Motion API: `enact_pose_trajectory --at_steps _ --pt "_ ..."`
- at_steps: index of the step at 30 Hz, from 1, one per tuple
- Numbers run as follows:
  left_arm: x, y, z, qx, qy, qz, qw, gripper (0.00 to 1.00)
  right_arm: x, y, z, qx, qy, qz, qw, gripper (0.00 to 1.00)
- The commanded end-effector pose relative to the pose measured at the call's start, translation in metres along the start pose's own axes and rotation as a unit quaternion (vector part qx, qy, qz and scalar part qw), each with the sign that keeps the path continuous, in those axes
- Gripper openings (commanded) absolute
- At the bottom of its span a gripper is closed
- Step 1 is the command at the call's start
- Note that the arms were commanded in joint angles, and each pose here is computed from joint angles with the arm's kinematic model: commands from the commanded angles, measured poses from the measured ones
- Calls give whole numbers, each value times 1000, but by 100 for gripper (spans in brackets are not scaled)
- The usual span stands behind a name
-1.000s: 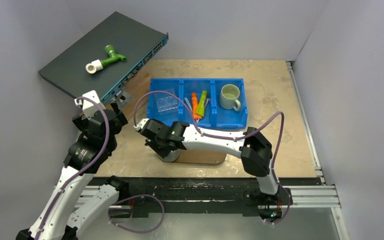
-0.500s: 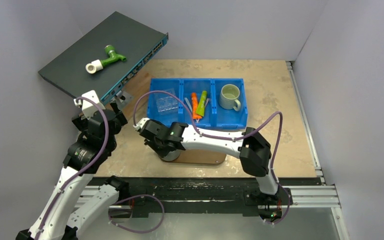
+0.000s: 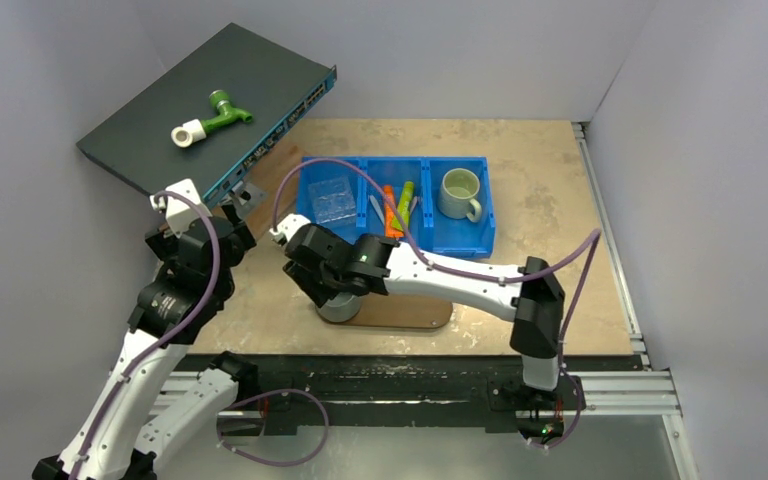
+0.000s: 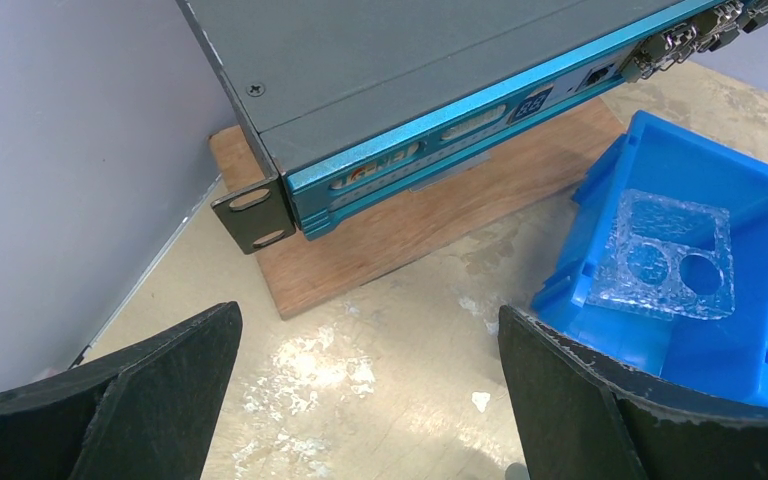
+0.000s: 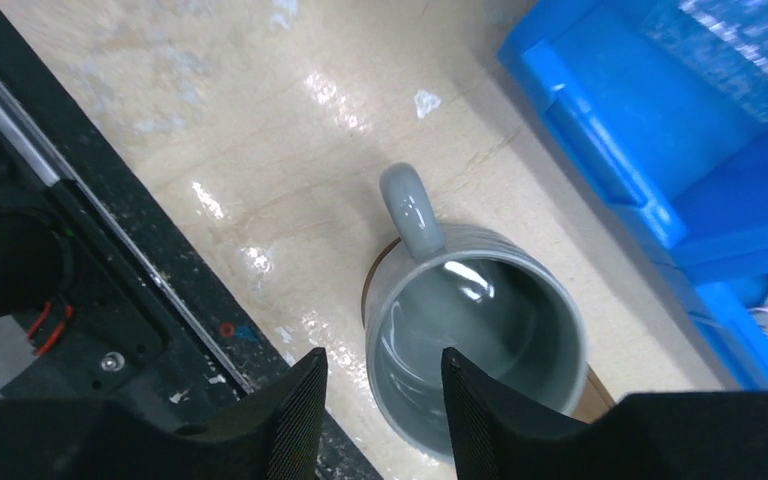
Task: Prepare toiletry sets of a toothbrush and toothpaste on the tray
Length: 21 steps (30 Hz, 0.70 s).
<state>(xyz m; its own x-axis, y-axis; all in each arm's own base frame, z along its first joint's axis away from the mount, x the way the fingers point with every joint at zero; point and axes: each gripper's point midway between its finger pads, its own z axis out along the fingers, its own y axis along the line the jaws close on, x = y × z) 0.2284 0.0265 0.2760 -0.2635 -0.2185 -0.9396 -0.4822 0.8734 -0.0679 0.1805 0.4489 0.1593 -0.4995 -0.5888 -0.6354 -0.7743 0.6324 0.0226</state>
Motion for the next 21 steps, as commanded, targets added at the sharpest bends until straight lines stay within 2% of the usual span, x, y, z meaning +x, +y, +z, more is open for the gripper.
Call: enact_pose_trajectory --at_steps 1,8,13,21 --pt "-14 -2 -2 3 -12 -16 1000 100 -42 -19 -52 34 -76 18 996 48" --pt "-13 -6 -1 8 -7 -10 1000 100 -48 -73 -78 96 -86 49 990 48" --pt "-12 -7 0 10 -5 -5 1000 100 -49 -131 -100 138 -99 98 981 48" --pt "-7 -22 1 46 12 24 999 100 -41 -233 -121 228 -113 199 946 48"
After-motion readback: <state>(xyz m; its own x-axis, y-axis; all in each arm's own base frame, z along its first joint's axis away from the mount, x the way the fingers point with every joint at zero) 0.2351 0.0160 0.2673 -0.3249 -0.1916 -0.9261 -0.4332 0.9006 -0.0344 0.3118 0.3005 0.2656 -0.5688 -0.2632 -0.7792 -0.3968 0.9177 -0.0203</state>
